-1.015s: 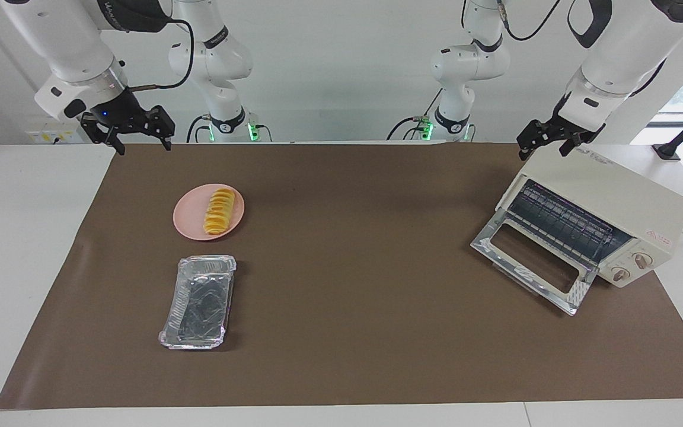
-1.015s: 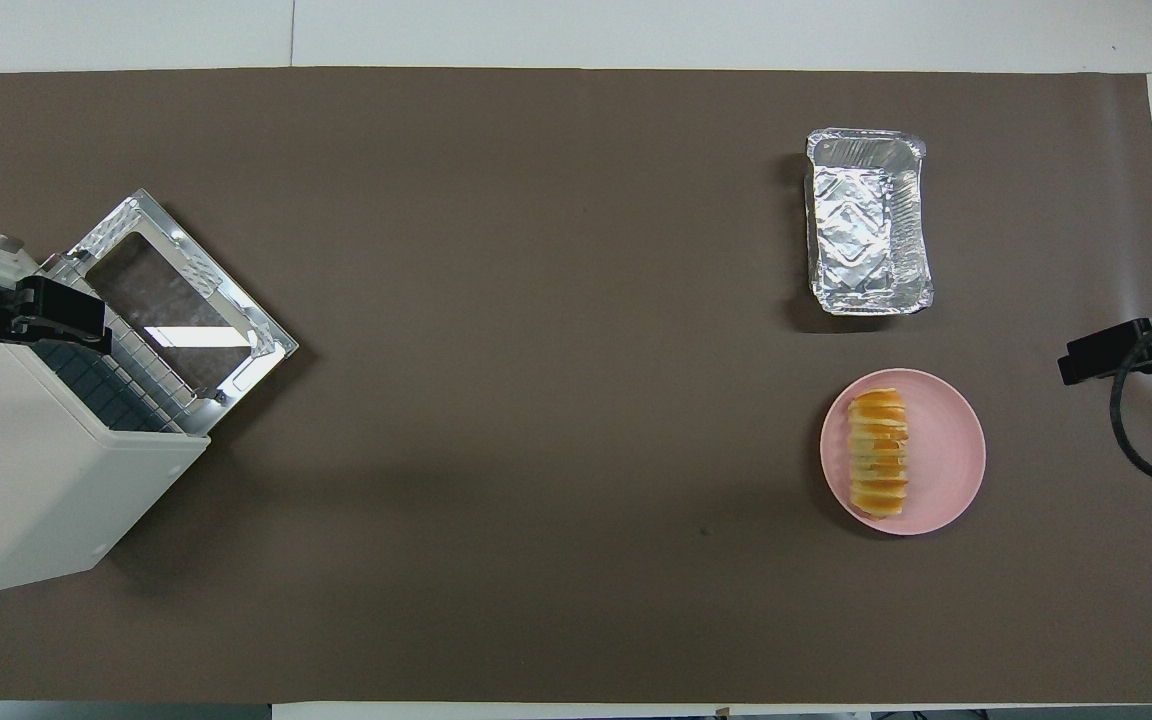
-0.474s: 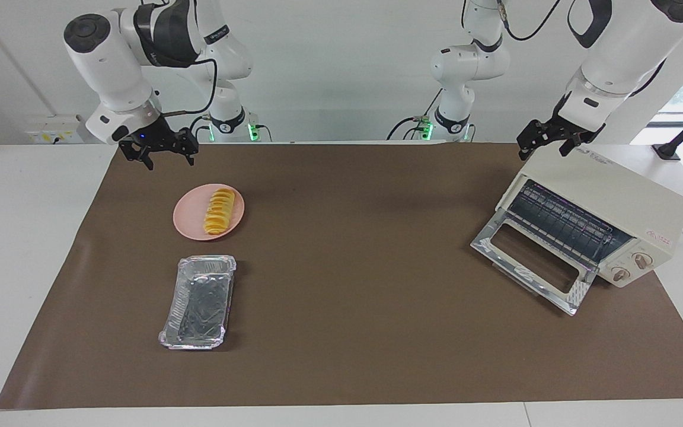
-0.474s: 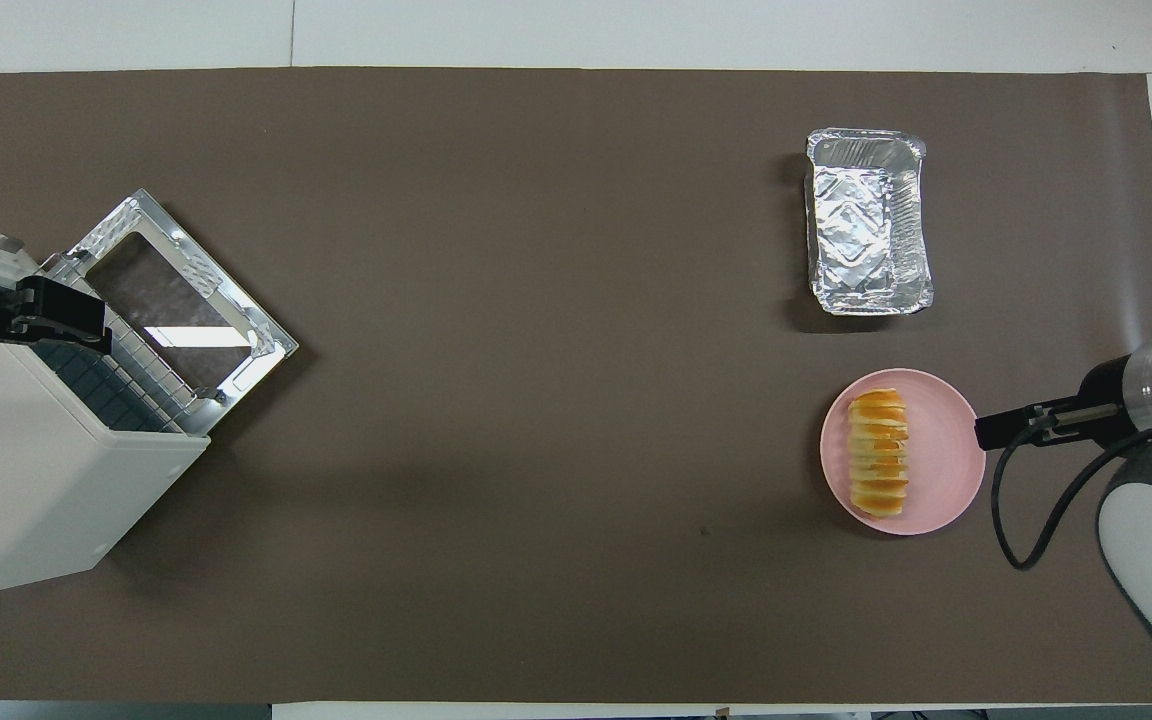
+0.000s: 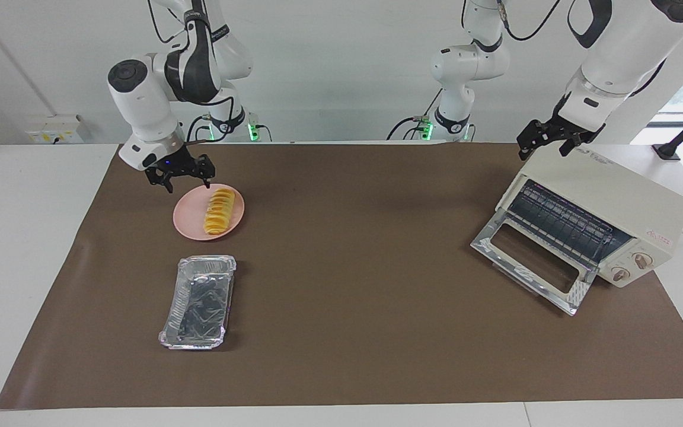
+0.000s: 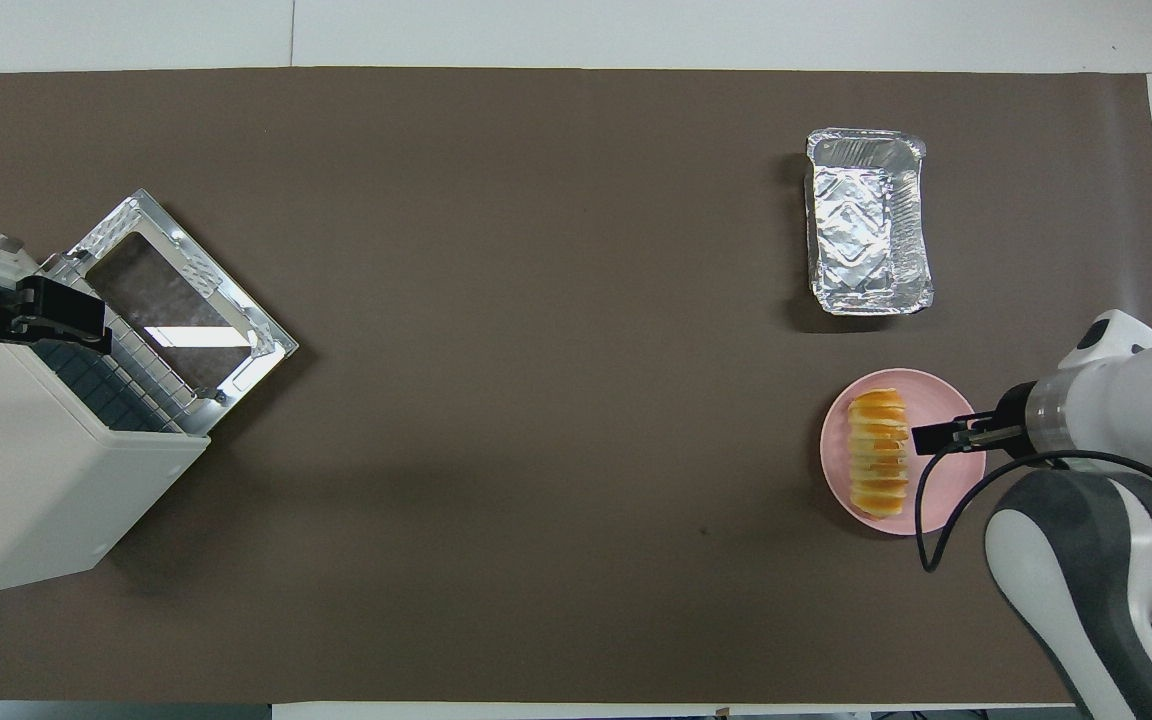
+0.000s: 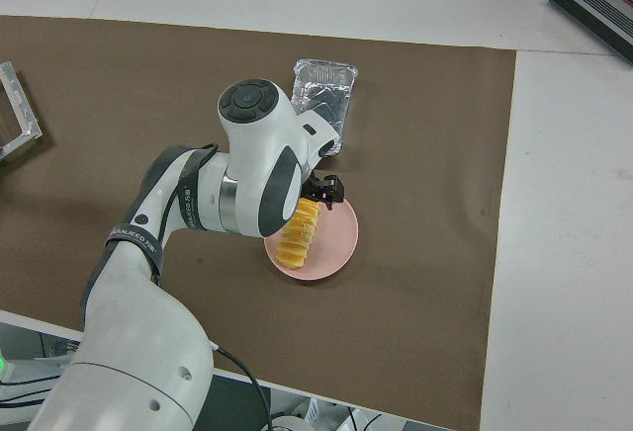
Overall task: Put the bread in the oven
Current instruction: 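Reach the right gripper down to the bread slices on the pink plate, then grasp the orange bread slices with the right gripper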
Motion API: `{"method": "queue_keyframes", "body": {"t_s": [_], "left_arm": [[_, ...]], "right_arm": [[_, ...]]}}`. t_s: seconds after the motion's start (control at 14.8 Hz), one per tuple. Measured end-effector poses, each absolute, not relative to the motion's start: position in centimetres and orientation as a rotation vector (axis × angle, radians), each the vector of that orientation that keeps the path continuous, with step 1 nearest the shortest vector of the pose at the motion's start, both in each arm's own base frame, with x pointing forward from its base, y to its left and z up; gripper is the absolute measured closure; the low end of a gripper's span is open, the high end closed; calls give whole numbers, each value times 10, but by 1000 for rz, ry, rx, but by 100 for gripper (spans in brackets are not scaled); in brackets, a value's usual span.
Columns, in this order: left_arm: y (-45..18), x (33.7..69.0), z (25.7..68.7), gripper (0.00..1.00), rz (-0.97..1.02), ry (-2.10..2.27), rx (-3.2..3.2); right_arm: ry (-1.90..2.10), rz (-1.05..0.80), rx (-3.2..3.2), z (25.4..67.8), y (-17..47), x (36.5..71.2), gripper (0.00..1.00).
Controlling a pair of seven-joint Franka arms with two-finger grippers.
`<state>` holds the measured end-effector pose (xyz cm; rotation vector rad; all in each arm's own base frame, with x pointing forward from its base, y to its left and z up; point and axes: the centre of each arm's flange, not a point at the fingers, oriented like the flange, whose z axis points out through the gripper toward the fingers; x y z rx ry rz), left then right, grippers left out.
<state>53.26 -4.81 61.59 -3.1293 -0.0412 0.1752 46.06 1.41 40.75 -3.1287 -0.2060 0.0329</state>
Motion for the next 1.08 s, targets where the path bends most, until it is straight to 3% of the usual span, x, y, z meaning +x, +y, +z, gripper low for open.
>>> {"method": "queue_keyframes", "body": {"t_s": [0.27, 0.81, 1.08], "left_arm": [[-48, 533, 616, 0, 175, -41, -3129], [-48, 533, 616, 0, 175, -41, -3129], [-48, 533, 616, 0, 175, -41, -3129]], "right_arm": [[-210, -33, -3127, 368, 53, 473, 0], [-192, -67, -3126, 309, 48, 463, 0], [-162, -53, -3128, 302, 43, 459, 0]]}}
